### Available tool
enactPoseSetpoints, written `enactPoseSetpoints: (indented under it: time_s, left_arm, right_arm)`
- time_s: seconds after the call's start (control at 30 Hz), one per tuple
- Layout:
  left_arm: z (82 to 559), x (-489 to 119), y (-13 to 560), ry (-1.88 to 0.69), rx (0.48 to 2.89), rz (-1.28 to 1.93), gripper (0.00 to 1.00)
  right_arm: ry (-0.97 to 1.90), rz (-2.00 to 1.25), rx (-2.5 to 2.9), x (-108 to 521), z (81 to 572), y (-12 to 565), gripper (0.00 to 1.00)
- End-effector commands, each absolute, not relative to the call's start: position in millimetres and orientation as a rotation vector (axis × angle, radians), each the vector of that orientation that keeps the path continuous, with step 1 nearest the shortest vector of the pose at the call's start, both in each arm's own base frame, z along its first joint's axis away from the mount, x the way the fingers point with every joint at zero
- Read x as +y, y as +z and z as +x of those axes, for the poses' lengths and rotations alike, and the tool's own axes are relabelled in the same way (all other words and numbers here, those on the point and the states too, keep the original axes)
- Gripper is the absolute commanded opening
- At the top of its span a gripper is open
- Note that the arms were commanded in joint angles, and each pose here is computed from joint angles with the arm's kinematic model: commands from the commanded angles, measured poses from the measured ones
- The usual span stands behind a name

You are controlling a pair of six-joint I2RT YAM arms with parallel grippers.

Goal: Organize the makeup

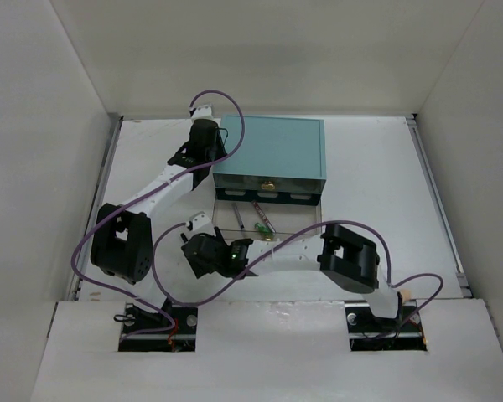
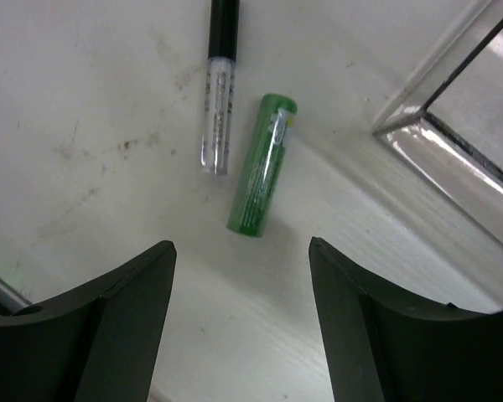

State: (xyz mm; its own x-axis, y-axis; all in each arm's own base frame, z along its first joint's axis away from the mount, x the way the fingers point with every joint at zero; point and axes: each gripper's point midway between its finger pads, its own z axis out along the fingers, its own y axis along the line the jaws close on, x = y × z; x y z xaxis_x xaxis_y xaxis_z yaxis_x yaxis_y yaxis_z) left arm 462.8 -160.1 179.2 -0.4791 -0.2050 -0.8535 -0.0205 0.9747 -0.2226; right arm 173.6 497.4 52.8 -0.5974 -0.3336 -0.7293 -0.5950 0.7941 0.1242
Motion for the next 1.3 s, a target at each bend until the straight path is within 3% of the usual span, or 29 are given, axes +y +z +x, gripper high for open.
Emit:
enactPoseSetpoints:
  time_s: [0.0, 0.4, 0.53, 0.87, 1.13, 1.27]
  left_arm:
    - [415, -157, 115, -0.126, 2.337, -0.057, 0.08]
    - [415, -157, 115, -0.126, 2.337, -0.057, 0.08]
    - [415, -157, 114, -0.126, 2.338, -0.057, 0.08]
    - [418, -153, 116, -0.122, 2.333, -0.070, 0.08]
    - [419, -154, 117, -0.123, 2.332, -0.070, 0.08]
    - [420, -156, 118, -0.127, 2.328, -0.063, 0.08]
  right_arm:
    - [0.474, -0.583, 2.216, 512, 188, 67, 0.70]
    - [0.397, -0.527, 2.256, 511, 205, 33, 0.62]
    - [0.366, -0.531, 2.258, 510, 206, 23, 0.53]
    - [0.282, -0.542, 2.238, 485, 196, 38, 0.05]
    - [0.417, -0.564, 2.118, 446, 170, 128, 0.01]
    - [0.466, -0.440, 2.076, 413, 201, 163, 0.01]
